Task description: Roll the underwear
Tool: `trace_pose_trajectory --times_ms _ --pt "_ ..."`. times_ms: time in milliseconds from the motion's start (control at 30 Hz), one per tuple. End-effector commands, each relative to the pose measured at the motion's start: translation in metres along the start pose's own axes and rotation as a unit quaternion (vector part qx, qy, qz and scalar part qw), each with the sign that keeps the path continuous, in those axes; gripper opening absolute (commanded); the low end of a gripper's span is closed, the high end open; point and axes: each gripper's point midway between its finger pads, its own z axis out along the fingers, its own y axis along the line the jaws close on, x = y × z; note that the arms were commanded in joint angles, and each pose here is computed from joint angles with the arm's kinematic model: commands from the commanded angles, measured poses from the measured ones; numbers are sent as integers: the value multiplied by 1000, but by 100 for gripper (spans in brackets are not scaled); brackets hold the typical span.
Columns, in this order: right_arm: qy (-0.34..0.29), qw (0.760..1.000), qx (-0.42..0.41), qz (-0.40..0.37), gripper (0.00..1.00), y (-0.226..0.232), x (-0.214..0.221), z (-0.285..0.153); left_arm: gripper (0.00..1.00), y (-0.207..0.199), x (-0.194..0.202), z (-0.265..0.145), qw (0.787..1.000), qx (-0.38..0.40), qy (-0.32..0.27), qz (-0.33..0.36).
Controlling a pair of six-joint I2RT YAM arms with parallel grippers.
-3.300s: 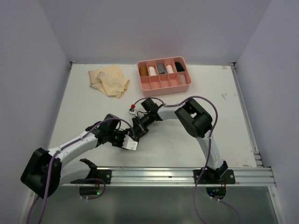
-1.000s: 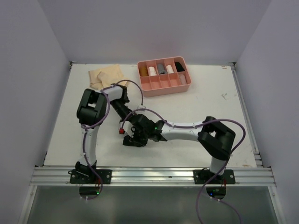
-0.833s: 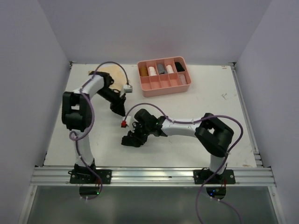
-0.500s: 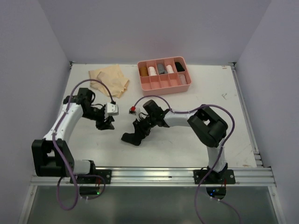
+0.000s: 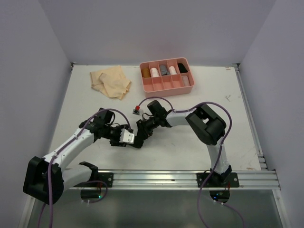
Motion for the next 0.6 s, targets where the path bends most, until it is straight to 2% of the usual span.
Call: trace_pose_trajectory --times_ms 0,167,267,300,367,400,433,467,500,533,567 --pt "41 996 61 53 0 -38 41 9 58 29 1 12 999 -45 9 22" --pt "39 996 63 52 0 -39 39 8 56 21 5 36 999 -15 25 22" --pt "37 996 66 46 3 -38 37 7 47 9 17 49 999 17 47 10" --pt "36 996 68 46 8 -38 36 6 37 3 25 55 998 34 56 0" --pt "28 996 73 39 17 -35 30 3 27 -7 34 59 995 62 75 -17" --pt "24 996 81 35 26 -36 27 1 21 -10 42 64 992 78 91 -34" --pt "21 995 87 33 31 -33 23 -3 18 -19 48 64 988 100 105 -47" --pt "17 995 95 32 36 -33 20 -7 10 -26 58 67 983 122 121 -61" --pt "14 993 114 31 51 -35 18 -11 8 -29 61 68 981 133 128 -67" --pt "15 991 124 42 53 -36 20 -18 6 -33 63 66 976 149 138 -75" --pt "0 991 130 33 63 -27 11 -27 5 -41 69 67 970 170 147 -88"
